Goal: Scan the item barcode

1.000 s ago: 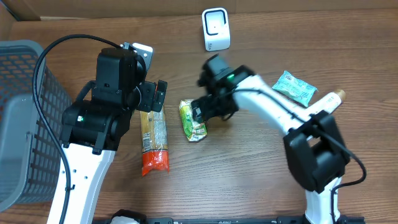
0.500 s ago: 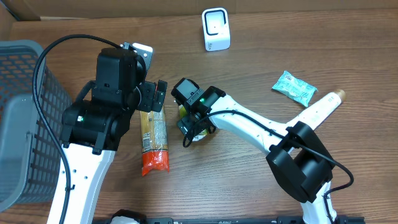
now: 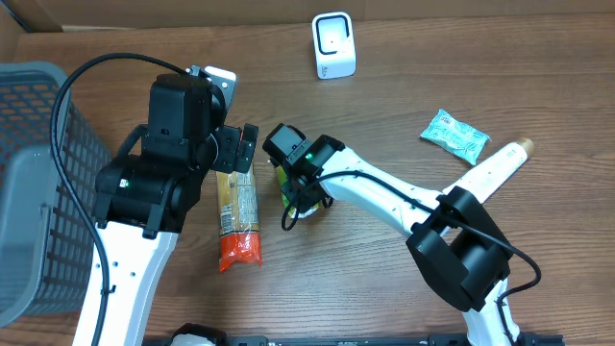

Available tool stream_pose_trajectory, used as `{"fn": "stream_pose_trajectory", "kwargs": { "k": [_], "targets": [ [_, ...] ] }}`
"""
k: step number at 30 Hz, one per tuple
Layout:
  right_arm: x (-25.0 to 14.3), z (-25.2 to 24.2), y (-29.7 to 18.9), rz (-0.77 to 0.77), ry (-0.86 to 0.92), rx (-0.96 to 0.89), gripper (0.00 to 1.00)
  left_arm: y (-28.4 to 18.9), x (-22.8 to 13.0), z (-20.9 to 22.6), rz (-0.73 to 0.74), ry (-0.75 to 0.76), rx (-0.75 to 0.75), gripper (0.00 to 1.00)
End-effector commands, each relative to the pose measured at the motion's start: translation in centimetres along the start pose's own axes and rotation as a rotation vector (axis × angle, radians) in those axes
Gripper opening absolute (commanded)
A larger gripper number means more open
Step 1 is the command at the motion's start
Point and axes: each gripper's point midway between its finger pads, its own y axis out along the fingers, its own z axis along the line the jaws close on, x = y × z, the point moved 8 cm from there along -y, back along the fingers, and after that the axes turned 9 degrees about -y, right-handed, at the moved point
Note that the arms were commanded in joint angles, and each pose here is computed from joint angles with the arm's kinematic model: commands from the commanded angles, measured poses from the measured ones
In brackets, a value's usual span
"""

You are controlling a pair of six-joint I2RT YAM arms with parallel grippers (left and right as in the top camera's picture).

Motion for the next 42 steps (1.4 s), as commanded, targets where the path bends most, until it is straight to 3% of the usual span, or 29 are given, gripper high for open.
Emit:
{"fn": "stream_pose_trajectory", "kwargs": {
  "k": [1,8,11,15,18,23,37,39,42],
  "targets": [
    [0.5,-2.0,-0.4,0.003,0.071,-0.018,0.41,0.0,0.2,0.2,-0.004,0.011,0.014,1.00],
    [-2.5,-9.1,-0.2,0.118,0.213,-0.121,0.49,0.0,0.2,0.2,-0.004,0.011,0.014,1.00],
    [-2.2,-10.2,-0.5,0.080,0.235,-0.025,0.63,0.0,0.2,0.2,-0.004,0.011,0.014,1.00],
    [0.0,-9.5,-2.0,-0.030,0.210,0.135,0.74,0.0,0.2,0.2,-0.004,0.011,0.014,1.00],
    [1.5,-7.2,-2.6,-0.094,0.188,0.274,0.88,0.0,0.2,0.2,-0.004,0.011,0.014,1.00],
    [1.9,-3.2,-1.6,-0.062,0.222,0.345,1.00,0.0,0.2,0.2,-0.004,0.011,0.014,0.99],
    [1.7,-1.5,2.3,0.053,0.324,0.259,1.00,0.0,0.2,0.2,-0.004,0.011,0.014,1.00],
    [1.6,-1.5,2.3,0.060,0.325,0.260,0.92,0.0,0.2,0.2,-0.004,0.011,0.014,1.00],
    [1.8,-1.8,1.7,0.064,0.334,0.272,0.59,0.0,0.2,0.2,-0.004,0.011,0.014,1.00]
  ]
}}
